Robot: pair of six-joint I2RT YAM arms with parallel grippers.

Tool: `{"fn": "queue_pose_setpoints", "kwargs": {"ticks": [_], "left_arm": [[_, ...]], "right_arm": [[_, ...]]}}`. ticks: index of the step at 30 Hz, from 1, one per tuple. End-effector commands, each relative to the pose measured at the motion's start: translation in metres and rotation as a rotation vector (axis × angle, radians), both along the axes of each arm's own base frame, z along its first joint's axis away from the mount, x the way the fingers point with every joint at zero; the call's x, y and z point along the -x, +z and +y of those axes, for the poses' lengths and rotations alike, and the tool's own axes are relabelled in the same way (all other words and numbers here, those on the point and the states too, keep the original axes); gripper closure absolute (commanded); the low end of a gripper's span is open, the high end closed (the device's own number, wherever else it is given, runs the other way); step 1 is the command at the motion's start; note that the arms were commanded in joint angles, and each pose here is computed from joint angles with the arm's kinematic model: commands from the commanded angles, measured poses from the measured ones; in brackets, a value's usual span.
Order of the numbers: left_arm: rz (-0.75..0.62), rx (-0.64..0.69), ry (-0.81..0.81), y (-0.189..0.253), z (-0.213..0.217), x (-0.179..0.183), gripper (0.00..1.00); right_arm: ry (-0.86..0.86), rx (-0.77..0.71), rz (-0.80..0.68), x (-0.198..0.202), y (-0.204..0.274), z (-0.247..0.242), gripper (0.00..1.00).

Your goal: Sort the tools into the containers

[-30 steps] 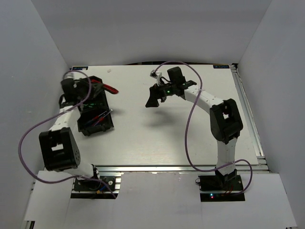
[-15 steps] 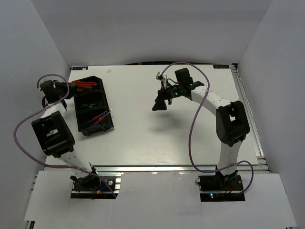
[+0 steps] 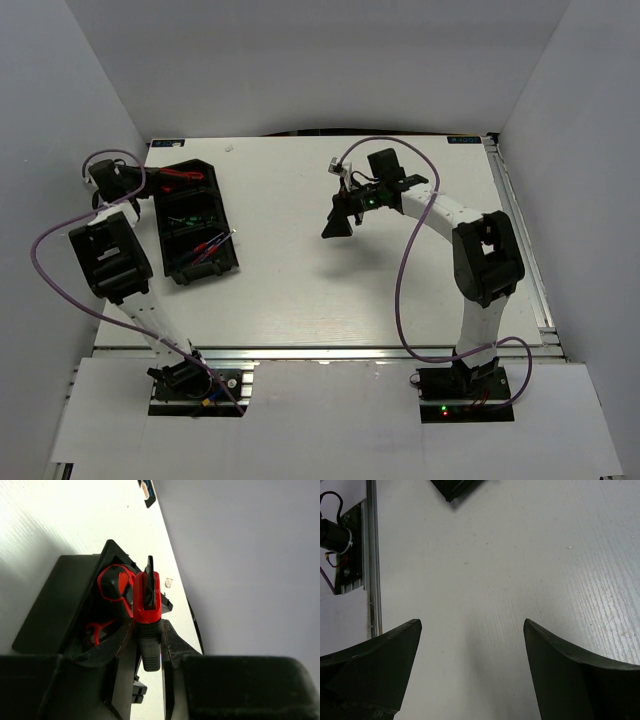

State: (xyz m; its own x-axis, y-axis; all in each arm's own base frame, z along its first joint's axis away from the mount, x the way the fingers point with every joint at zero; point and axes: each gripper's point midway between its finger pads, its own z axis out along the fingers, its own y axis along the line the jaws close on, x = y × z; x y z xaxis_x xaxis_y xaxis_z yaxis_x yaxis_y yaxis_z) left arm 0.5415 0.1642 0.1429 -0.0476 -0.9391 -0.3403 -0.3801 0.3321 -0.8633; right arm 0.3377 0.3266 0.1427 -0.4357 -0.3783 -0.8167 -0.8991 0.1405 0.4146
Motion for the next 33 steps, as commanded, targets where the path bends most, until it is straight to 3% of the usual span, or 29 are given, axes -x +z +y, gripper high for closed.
{"fn": "queue_pose_setpoints", "kwargs": {"ticks": [1,10,24,25,33], "left_arm": [[-0.098,-0.05,-0.045,0.041,-0.011,-0.018,1.0],[-0.069,-0.129,-0.083,0.03,-0.023,-0.029,0.93],[-0.001,-0.175,-0.114,0.019,-0.024,-0.023,0.69],[0.002,-0.175,-0.118,0.019,-0.024,-0.023,0.64],[0.031,-0.182,-0.124,0.025,-0.026,-0.012,0.53]], "right_arm": [[0.013,-0.044,-0.037,0.001,0.021,0.0,0.1],[0.008,-0.05,-0.026,-0.001,0.02,0.0,0.11],[0.007,-0.06,-0.014,0.001,0.021,-0.001,0.11],[0.007,-0.059,-0.013,0.001,0.021,-0.001,0.11],[0.01,-0.065,-0.012,0.003,0.023,-0.002,0.11]]}}
